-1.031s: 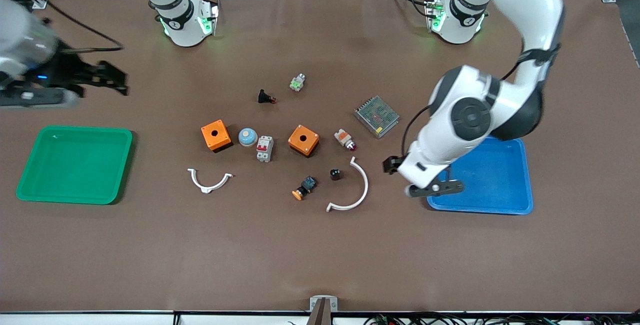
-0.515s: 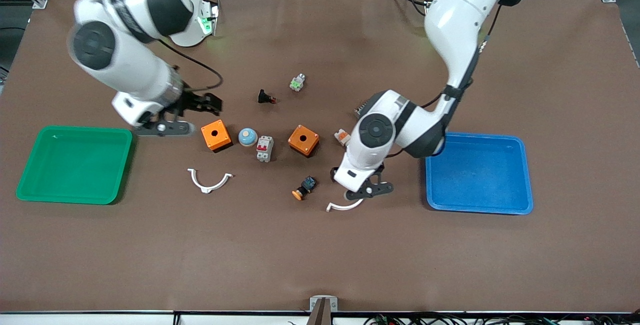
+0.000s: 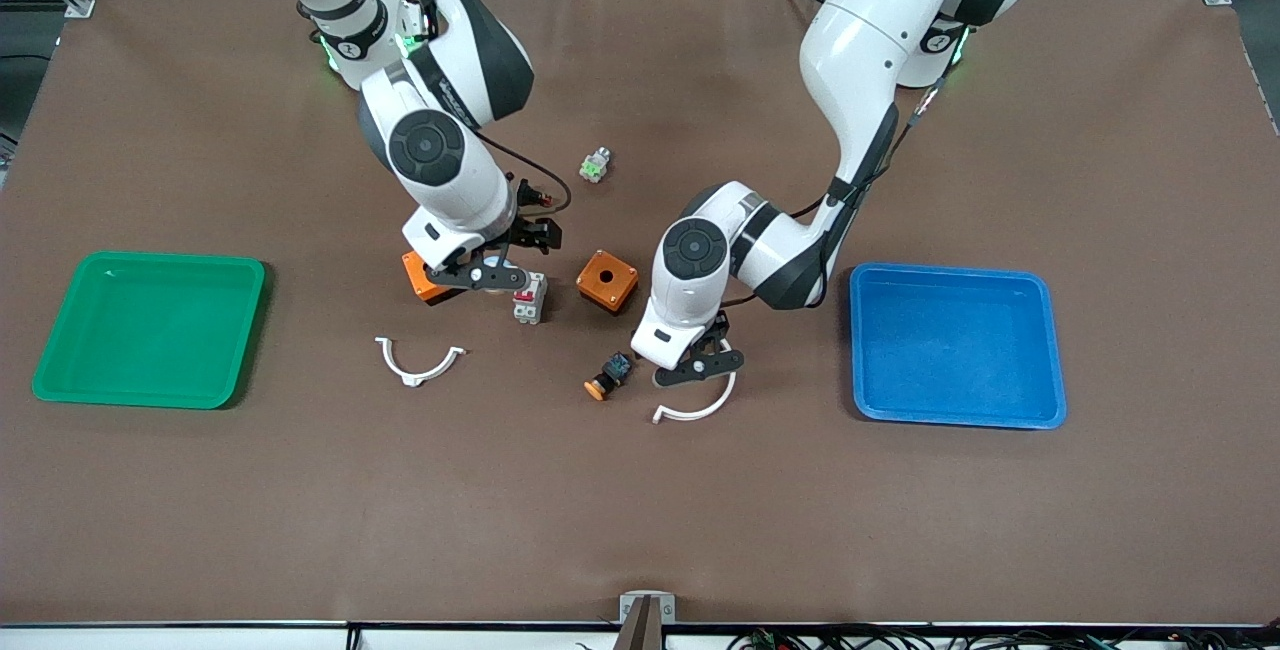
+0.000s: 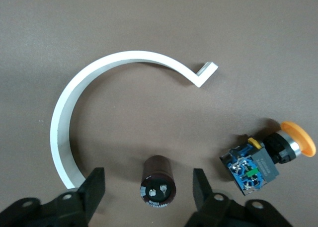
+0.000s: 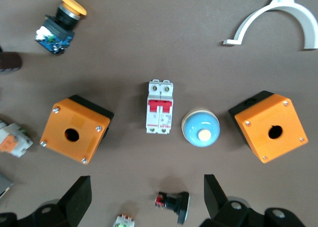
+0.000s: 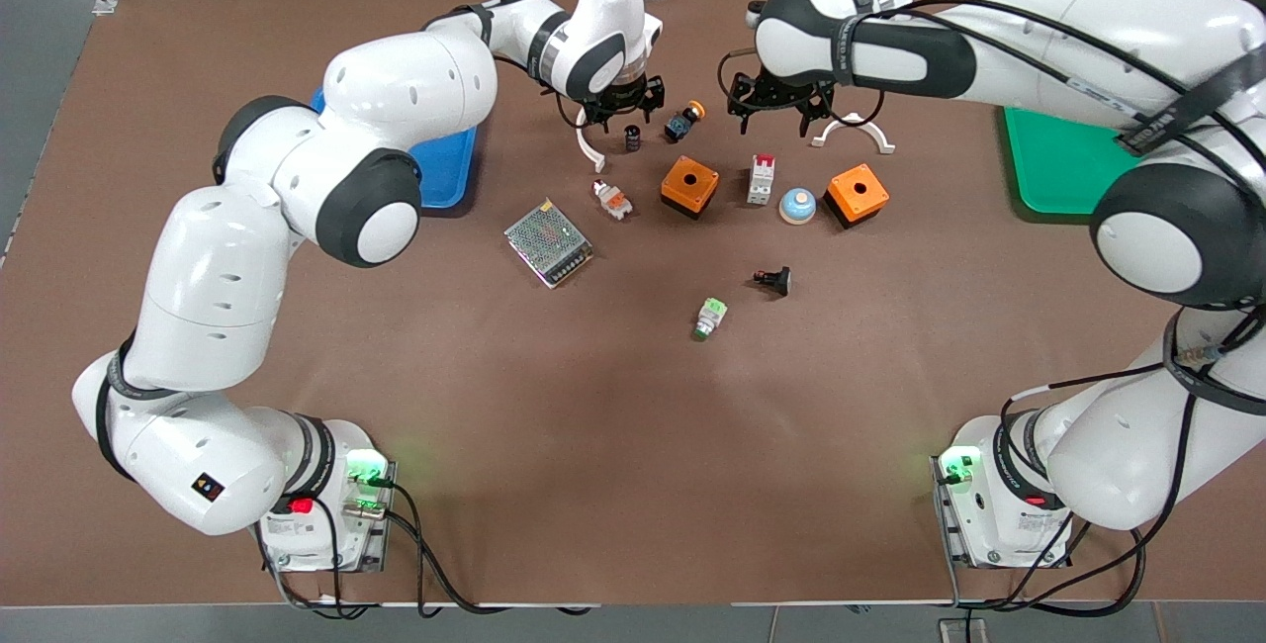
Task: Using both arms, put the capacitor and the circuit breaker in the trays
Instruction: 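Close the left gripper on the capacitor while the right gripper grasps the breaker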
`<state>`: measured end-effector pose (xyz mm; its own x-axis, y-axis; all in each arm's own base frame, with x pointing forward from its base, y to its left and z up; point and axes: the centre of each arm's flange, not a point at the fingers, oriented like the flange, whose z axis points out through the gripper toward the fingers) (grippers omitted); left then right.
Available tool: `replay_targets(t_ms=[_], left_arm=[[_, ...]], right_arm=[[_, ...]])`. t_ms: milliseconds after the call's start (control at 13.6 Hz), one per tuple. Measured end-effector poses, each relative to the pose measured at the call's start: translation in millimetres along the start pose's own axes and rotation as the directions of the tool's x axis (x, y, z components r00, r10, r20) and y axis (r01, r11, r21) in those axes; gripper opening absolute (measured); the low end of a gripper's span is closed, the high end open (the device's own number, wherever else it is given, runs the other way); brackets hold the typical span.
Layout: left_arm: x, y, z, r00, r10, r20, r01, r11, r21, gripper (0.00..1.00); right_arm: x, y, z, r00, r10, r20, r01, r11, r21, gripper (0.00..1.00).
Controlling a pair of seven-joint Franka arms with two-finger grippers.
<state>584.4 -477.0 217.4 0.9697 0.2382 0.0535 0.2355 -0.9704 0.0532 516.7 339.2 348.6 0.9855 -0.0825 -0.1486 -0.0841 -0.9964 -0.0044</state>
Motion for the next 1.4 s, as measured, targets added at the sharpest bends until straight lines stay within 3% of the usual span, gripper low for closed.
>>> replay_targets(t_ms=[221,294,883,957,1031,1104,1399], left_arm=[[-7,2,10,1.000,0.001,0.009,-0.001,1.000,0.010,0.74],[-8,2,12,1.000,0.002,0.011,-0.002,1.000,0.013,0.67],[-10,2,21,1.000,0.002,0.016,-0.002,1.000,0.018,0.55],[-10,3,20,1.000,0.002,0.015,-0.003,1.000,0.017,0.50],[-11,4,20,1.000,0.004,0.014,-0.004,1.000,0.015,0.38],[-12,5,19,1.000,0.007,0.013,-0.007,1.000,0.013,0.34],[3,4,3,1.000,-0.006,-0.024,0.006,1.000,-0.003,0.34]], right_arm=[[15,6,26,1.000,0.022,-0.003,-0.022,1.000,-0.007,1.00],[19,7,34,1.000,0.027,-0.008,-0.027,1.000,-0.007,1.00],[36,6,102,0.999,0.038,-0.017,-0.038,0.999,-0.021,1.00],[36,6,106,0.999,0.038,-0.014,-0.038,0.999,-0.023,1.00],[36,6,108,0.999,0.038,-0.012,-0.038,0.999,-0.025,1.00],[36,7,109,0.999,0.038,-0.011,-0.039,0.999,-0.026,1.00],[37,7,115,0.999,0.039,-0.005,-0.039,0.999,-0.032,1.00]])
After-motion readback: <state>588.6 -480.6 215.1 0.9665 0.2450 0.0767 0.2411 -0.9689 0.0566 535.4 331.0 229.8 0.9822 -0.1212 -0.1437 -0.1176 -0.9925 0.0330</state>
